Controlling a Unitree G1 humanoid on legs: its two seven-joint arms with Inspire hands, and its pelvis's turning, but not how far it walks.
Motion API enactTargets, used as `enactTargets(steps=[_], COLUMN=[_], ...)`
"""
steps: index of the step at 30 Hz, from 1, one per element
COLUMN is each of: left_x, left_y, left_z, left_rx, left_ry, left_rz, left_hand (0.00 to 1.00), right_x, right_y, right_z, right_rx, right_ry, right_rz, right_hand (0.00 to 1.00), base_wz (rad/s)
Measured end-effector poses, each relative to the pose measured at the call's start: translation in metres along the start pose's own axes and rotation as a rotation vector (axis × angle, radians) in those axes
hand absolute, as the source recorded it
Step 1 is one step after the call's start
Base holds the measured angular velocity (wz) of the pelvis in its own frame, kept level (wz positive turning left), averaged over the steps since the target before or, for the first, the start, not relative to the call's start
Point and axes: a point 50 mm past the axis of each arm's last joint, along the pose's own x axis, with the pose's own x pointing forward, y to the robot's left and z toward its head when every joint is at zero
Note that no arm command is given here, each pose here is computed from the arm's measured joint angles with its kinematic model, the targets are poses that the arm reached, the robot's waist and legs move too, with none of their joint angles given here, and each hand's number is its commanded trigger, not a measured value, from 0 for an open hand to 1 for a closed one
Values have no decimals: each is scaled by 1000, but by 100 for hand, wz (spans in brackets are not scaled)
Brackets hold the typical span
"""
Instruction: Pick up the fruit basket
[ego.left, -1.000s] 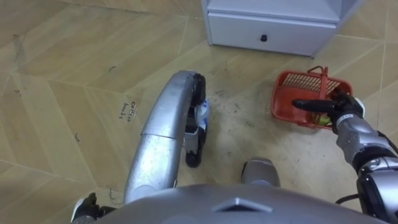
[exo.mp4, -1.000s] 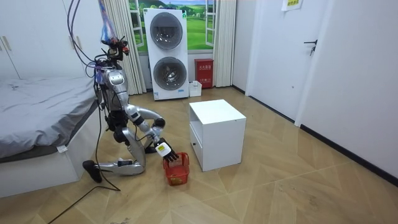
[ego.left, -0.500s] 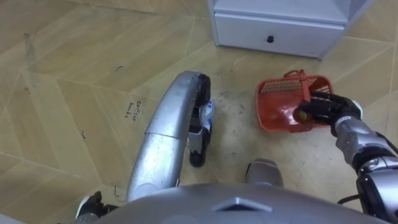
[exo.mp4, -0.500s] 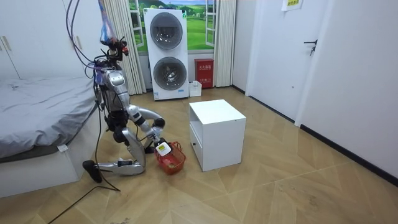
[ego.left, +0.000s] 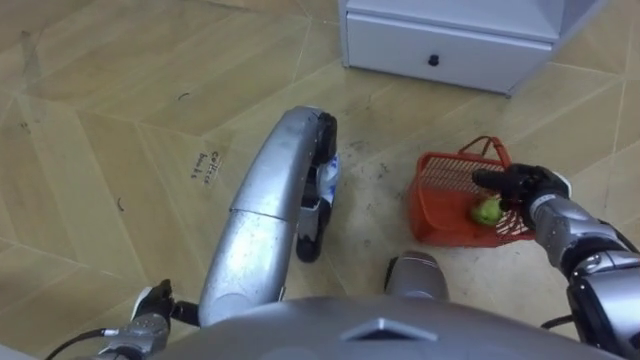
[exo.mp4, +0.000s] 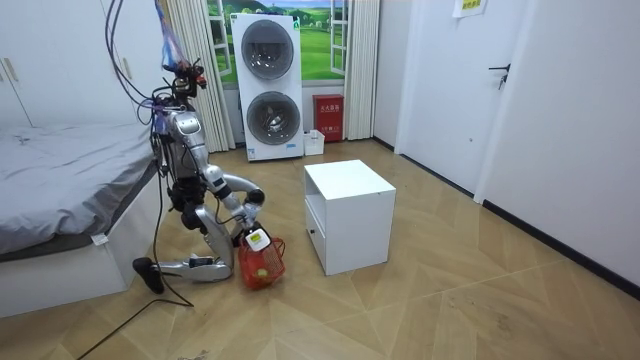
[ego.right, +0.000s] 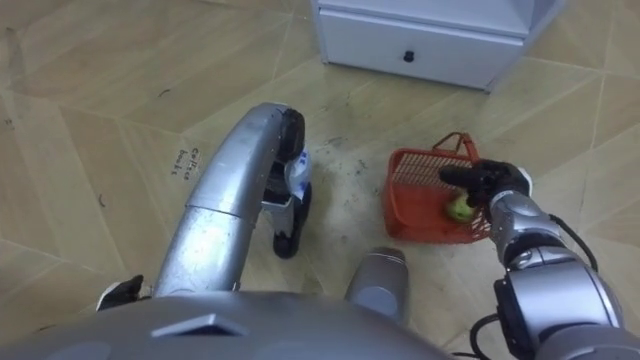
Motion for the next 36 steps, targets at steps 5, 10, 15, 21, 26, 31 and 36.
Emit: enactTargets(steps=[5,10,15,21,26,31,36], left_x=[0,1,2,2,2,3,3], left_y=[-2,-2,0,1,2,3,6], left_z=[3,9,15,19,22,32,47], left_rx=[-3,-4,-3,-11,-12,-24,-46], left_ry=[-5,-18,-21,-26,-40,-65,-102], left_rz=[-4,-3,2,10,12,17,32], left_hand=[0,0,0,0,0,0,0], right_x=[0,0,0,0,0,0,-3], right_y=[4,6,12,17,19,25,36], right_z=[-6,-7,-8,-7,-2,16,42], right_rx=[5,5,6,7,4,-64,-88], right_ry=[23,24,26,17,1,-73,-175], right_rz=[4,8,20,30,34,41,66], right_hand=[100,100,100,100,100,100,100], base_wz=[0,0,0,0,0,0,1])
